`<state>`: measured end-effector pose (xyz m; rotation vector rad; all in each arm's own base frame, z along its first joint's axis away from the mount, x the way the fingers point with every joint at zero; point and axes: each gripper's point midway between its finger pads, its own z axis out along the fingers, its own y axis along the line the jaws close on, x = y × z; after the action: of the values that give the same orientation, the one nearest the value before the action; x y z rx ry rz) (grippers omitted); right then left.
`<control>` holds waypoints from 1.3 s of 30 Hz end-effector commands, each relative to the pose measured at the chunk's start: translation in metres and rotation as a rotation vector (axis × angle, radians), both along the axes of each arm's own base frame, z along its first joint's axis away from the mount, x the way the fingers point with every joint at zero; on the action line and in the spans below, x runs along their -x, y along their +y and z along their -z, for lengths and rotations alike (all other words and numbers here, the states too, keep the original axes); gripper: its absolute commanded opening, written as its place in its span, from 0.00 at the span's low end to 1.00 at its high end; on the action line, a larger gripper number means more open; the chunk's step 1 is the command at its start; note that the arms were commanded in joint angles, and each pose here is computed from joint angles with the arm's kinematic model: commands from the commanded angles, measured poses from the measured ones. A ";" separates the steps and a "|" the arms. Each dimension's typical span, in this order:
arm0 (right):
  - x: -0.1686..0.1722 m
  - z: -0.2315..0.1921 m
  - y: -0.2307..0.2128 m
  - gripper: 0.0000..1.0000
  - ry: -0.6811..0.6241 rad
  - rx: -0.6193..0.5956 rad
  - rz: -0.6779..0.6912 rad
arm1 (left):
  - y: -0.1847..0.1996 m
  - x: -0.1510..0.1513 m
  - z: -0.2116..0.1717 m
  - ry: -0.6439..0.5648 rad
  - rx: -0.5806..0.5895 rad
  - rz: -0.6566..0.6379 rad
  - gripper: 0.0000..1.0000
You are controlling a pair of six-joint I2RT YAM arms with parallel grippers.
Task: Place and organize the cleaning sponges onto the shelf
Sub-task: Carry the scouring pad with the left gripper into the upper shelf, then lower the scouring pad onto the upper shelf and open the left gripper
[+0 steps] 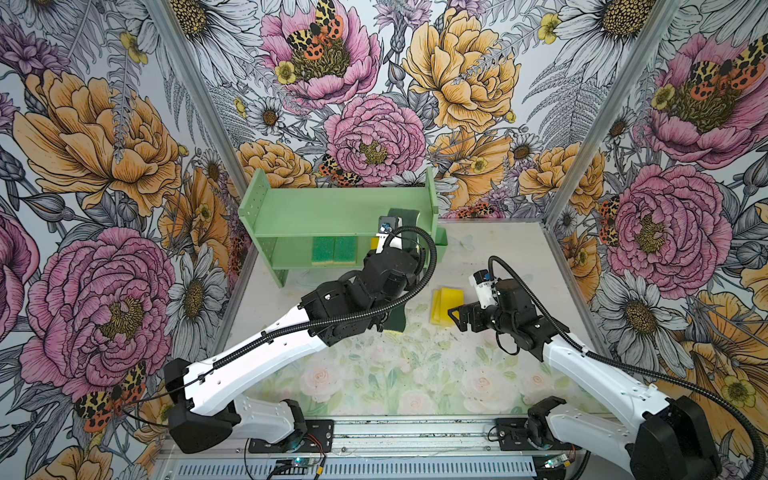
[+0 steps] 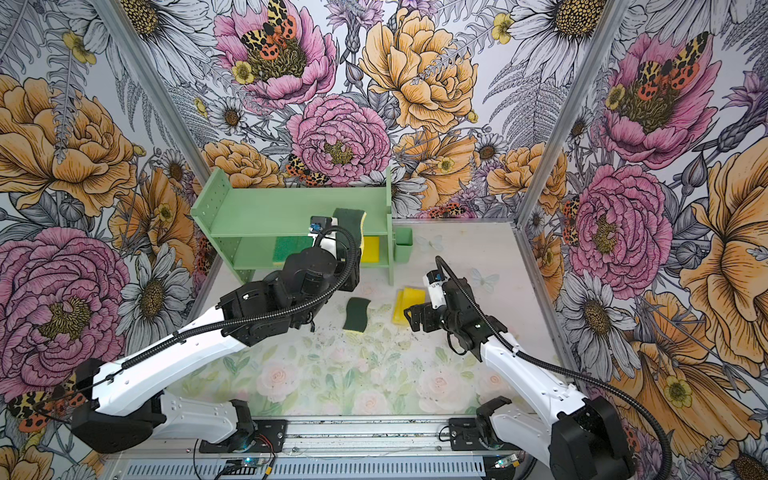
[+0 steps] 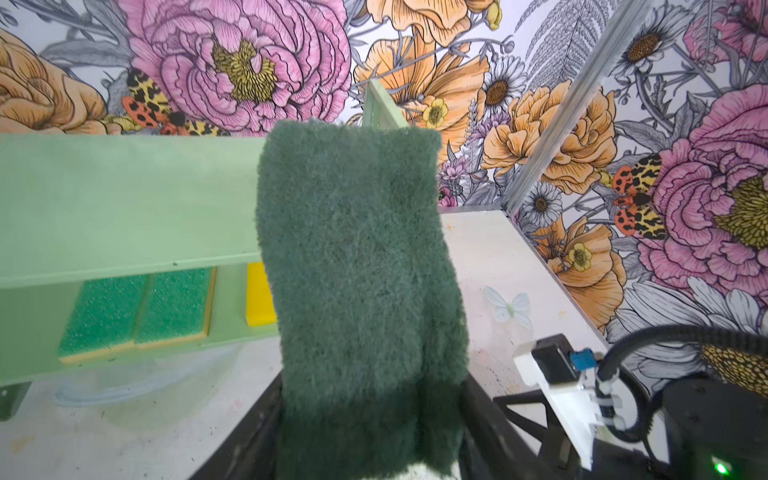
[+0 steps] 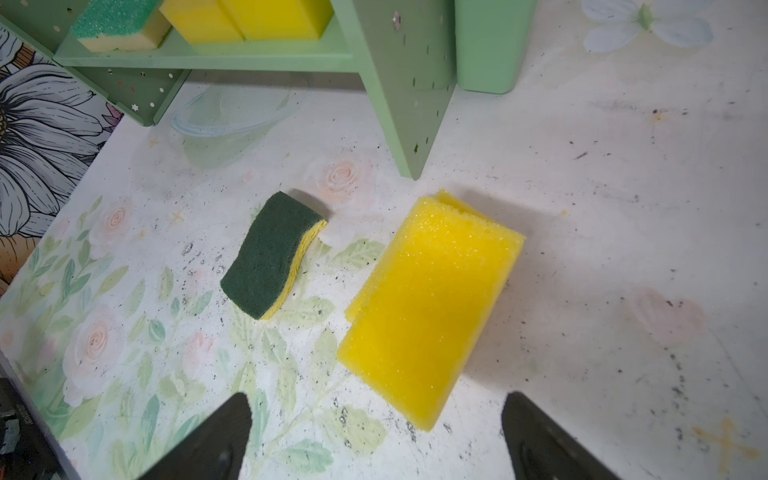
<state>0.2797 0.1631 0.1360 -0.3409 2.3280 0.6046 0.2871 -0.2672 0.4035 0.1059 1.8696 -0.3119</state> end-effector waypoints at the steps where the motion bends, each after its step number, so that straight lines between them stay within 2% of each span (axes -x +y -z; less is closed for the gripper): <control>1: -0.004 -0.005 0.001 0.96 -0.011 -0.011 0.003 | 0.002 -0.022 -0.013 -0.039 -0.086 -0.017 0.60; 9: -0.005 -0.006 0.000 0.96 -0.014 -0.011 0.012 | 0.003 -0.085 -0.019 -0.015 -0.075 -0.039 0.61; 21: -0.002 -0.006 -0.002 0.96 -0.009 -0.020 0.023 | 0.006 -0.152 0.025 0.136 -0.129 -0.061 0.61; 22: -0.001 -0.006 -0.002 0.96 -0.007 -0.021 0.025 | 0.003 -0.160 0.040 0.167 -0.142 -0.063 0.61; 31: 0.002 -0.011 -0.004 0.96 -0.023 -0.026 0.032 | 0.004 -0.180 0.063 0.230 -0.122 -0.072 0.60; 39: 0.002 -0.009 -0.005 0.96 -0.017 -0.025 0.033 | 0.007 -0.187 0.072 0.259 -0.093 -0.089 0.60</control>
<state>0.2774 0.1620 0.1442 -0.3202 2.3058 0.6172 0.4721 -0.2598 0.3174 0.0839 2.1618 -0.1263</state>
